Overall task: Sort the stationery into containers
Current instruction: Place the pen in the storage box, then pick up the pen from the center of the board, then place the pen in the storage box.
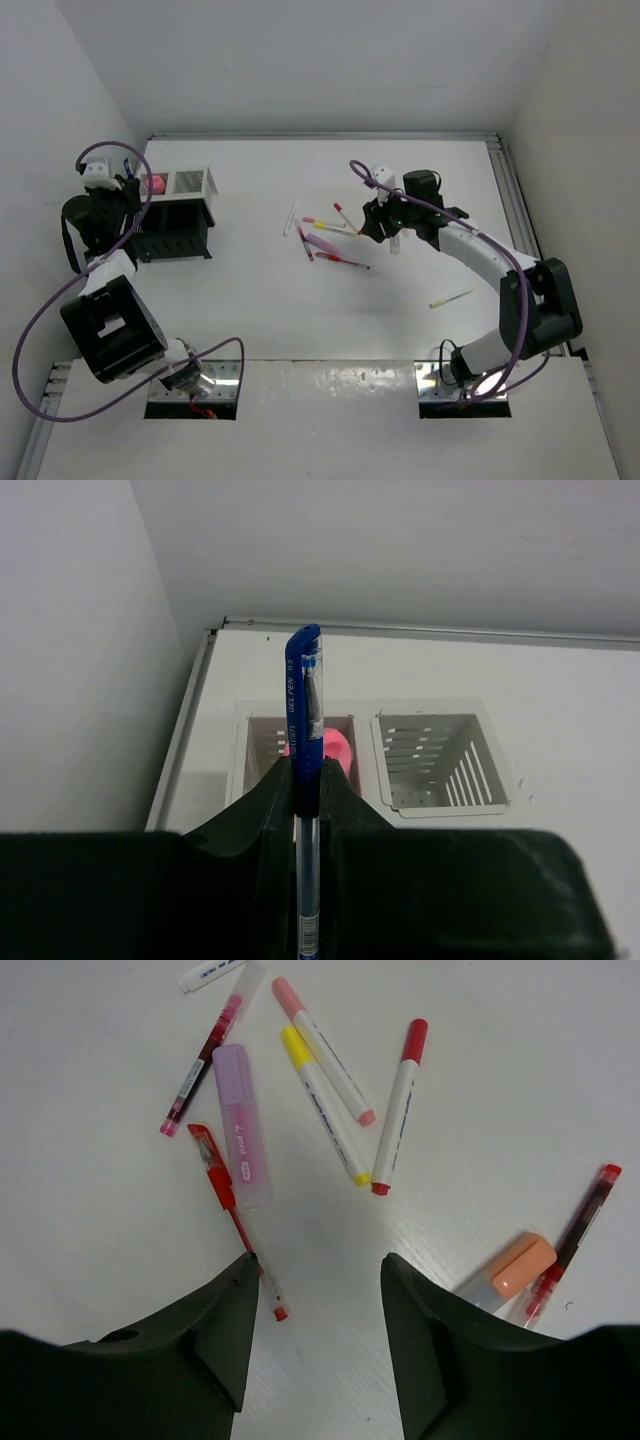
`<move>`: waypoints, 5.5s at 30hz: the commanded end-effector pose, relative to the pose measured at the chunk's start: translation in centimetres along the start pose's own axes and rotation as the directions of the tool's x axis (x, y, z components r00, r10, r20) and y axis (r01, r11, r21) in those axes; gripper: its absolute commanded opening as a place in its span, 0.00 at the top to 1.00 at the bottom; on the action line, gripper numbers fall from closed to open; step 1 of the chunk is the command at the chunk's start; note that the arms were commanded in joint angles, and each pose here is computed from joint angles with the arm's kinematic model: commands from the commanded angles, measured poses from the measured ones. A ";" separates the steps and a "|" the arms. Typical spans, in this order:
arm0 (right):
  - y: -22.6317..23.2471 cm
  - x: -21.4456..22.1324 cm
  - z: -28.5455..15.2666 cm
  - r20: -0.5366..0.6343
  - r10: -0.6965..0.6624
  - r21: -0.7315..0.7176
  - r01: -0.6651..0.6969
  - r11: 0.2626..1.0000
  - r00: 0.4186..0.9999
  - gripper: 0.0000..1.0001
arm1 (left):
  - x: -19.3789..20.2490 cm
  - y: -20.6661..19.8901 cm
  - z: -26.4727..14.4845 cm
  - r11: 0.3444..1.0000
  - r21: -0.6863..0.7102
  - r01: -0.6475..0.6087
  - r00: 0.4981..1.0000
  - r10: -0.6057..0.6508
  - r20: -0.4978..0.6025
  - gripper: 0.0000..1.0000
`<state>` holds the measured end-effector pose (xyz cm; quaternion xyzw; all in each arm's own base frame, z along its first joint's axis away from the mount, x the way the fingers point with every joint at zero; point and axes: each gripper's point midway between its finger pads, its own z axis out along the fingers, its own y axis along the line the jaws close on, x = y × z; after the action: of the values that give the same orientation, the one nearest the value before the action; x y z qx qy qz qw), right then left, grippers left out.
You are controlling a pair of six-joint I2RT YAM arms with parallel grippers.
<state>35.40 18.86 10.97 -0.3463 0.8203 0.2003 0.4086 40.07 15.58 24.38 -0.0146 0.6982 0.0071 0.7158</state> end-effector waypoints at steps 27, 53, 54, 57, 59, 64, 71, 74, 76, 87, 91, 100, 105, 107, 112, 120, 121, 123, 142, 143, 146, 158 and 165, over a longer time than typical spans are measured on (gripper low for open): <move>1.1 -0.7 0.8 -0.067 0.075 -0.095 -0.081 0.992 0.995 0.46 | -4.3 -0.9 -1.2 0.999 0.045 -0.004 0.994 -0.001 0.108 0.56; 3.8 9.3 6.6 -0.549 -0.251 -0.219 0.152 0.964 0.798 0.73 | -11.4 -9.3 -4.1 0.945 0.326 -0.020 0.999 0.033 -0.035 0.39; 3.7 9.9 6.9 -0.561 -0.251 -0.219 0.151 0.964 0.789 0.72 | -11.3 -9.4 -4.1 0.944 0.328 -0.025 0.999 0.038 -0.033 0.39; 3.1 10.0 7.7 -0.568 -0.259 -0.208 0.168 0.964 0.781 0.72 | -10.9 -10.0 -4.4 0.939 0.341 -0.044 0.998 0.053 -0.017 0.38; 3.1 10.3 7.7 -0.578 -0.266 -0.212 0.173 0.962 0.771 0.72 | -10.7 -10.6 -4.6 0.934 0.350 -0.068 0.997 0.075 -0.008 0.39; 3.5 11.5 7.2 -0.600 -0.321 -0.239 0.219 0.946 0.733 0.87 | -10.9 -11.3 -4.8 0.930 0.359 -0.078 0.997 0.082 0.002 0.39; 6.8 7.0 2.5 -0.489 -0.382 -0.323 0.244 0.914 0.784 1.00 | -13.1 -13.4 -5.9 0.893 0.448 -0.035 0.999 0.032 0.015 0.37; 9.1 0.3 -0.3 -0.322 -0.323 -0.343 0.209 0.916 0.890 1.00 | -14.5 -16.4 -7.0 0.836 0.547 0.043 0.998 -0.057 0.009 0.34; 10.4 -3.9 -1.8 -0.190 -0.258 -0.367 0.175 0.914 0.947 1.00 | -14.7 -18.6 -7.8 0.784 0.611 0.110 0.992 -0.123 -0.021 0.34; 15.2 -18.4 -2.1 0.239 0.100 -0.466 0.024 0.885 0.966 1.00 | -13.7 -27.8 -8.4 0.521 0.742 0.422 0.899 -0.345 -0.269 0.31; 16.5 -20.5 -1.7 0.258 0.121 -0.499 0.025 0.866 0.959 1.00 | -14.5 -29.6 -7.9 0.480 0.757 0.444 0.886 -0.361 -0.291 0.29; 18.4 -21.2 -0.7 0.246 0.119 -0.528 0.030 0.849 0.962 1.00 | -12.6 -32.8 -7.5 0.419 0.769 0.482 0.871 -0.328 -0.367 0.28; 18.8 -21.0 -0.5 0.237 0.116 -0.535 0.030 0.845 0.964 1.00 | -12.4 -32.9 -6.7 0.437 0.762 0.478 0.874 -0.326 -0.361 0.58; 18.9 -21.0 -0.5 0.236 0.116 -0.536 0.030 0.844 0.965 1.00 | -12.3 -32.6 -6.3 0.448 0.753 0.483 0.872 -0.330 -0.362 0.84; 17.7 -20.4 -0.3 0.199 0.132 -0.489 -0.019 0.872 0.971 0.26 | -12.5 -26.9 -3.7 0.583 0.635 0.506 0.860 -0.394 -0.324 1.00; 12.6 -13.6 0.1 0.092 0.165 -0.398 -0.115 0.910 0.982 0.11 | -11.5 -6.3 -1.1 0.993 0.011 0.116 0.984 -0.113 -0.135 1.00; 12.5 -12.8 0.3 0.084 0.158 -0.394 -0.112 0.912 0.984 0.11 | -11.5 -4.8 -1.3 0.996 -0.042 0.076 0.989 -0.081 -0.122 1.00; 12.2 -10.8 1.0 0.053 0.146 -0.372 -0.116 0.921 0.988 0.11 | -10.4 -2.0 -1.8 0.990 -0.140 0.006 0.992 -0.023 -0.120 1.00; 7.6 -5.7 7.3 -0.081 0.124 -0.180 -0.137 0.974 0.989 0.24 | -0.7 2.6 -0.3 0.964 -0.254 -0.073 0.964 0.004 -0.265 0.70; 7.4 -5.7 8.0 -0.092 0.116 -0.145 -0.129 0.981 0.989 0.30 | -0.5 2.3 -0.3 0.968 -0.242 -0.065 0.964 -0.002 -0.265 0.59; 7.7 -5.0 10.6 -0.158 0.116 -0.112 -0.134 0.985 0.981 0.40 | -0.7 2.0 -0.4 0.971 -0.233 -0.056 0.966 -0.006 -0.260 0.52; 9.5 -1.8 16.1 -0.315 0.109 0.026 -0.106 0.994 0.943 0.65 | -3.6 0.4 -1.4 0.979 -0.204 -0.022 0.981 -0.018 -0.195 0.43; 9.3 -0.4 17.3 -0.358 0.081 0.055 -0.065 0.996 0.930 0.66 | -4.0 0.1 -1.3 0.980 -0.197 -0.001 0.982 -0.036 -0.186 0.40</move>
<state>37.10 35.85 0.90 -0.3413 0.8970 0.1492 0.2380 38.59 15.81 25.31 -0.0960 0.7838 0.0678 0.6098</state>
